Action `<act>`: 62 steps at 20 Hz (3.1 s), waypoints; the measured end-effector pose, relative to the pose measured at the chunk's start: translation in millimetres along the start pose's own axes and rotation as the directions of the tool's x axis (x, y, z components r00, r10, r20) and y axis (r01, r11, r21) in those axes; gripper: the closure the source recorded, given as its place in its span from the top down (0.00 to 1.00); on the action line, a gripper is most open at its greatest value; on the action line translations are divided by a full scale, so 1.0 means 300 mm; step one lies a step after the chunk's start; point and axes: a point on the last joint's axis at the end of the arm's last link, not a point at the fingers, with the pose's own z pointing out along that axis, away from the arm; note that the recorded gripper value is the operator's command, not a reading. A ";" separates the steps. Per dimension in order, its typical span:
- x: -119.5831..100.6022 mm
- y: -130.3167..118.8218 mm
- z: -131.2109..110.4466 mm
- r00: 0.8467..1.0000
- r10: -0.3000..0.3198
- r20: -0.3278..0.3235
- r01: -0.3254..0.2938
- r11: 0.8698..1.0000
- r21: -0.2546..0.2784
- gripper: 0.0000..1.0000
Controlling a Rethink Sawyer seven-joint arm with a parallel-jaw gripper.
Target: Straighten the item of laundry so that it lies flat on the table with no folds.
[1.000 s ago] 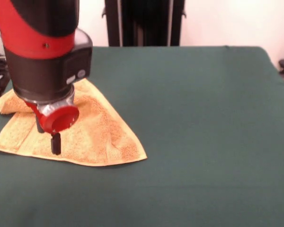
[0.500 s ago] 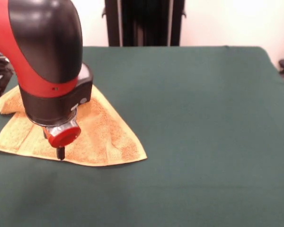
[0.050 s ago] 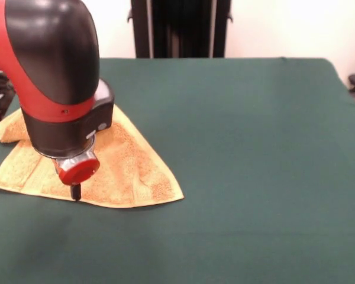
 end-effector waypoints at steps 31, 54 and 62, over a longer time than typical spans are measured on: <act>-0.041 -0.174 -0.309 0.996 0.067 0.050 -0.066 0.998 -0.018 1.00; 0.051 -0.229 -0.145 0.994 0.085 0.073 -0.081 0.995 -0.053 1.00; 0.072 -0.207 -0.028 0.992 0.090 0.091 -0.083 0.993 -0.084 1.00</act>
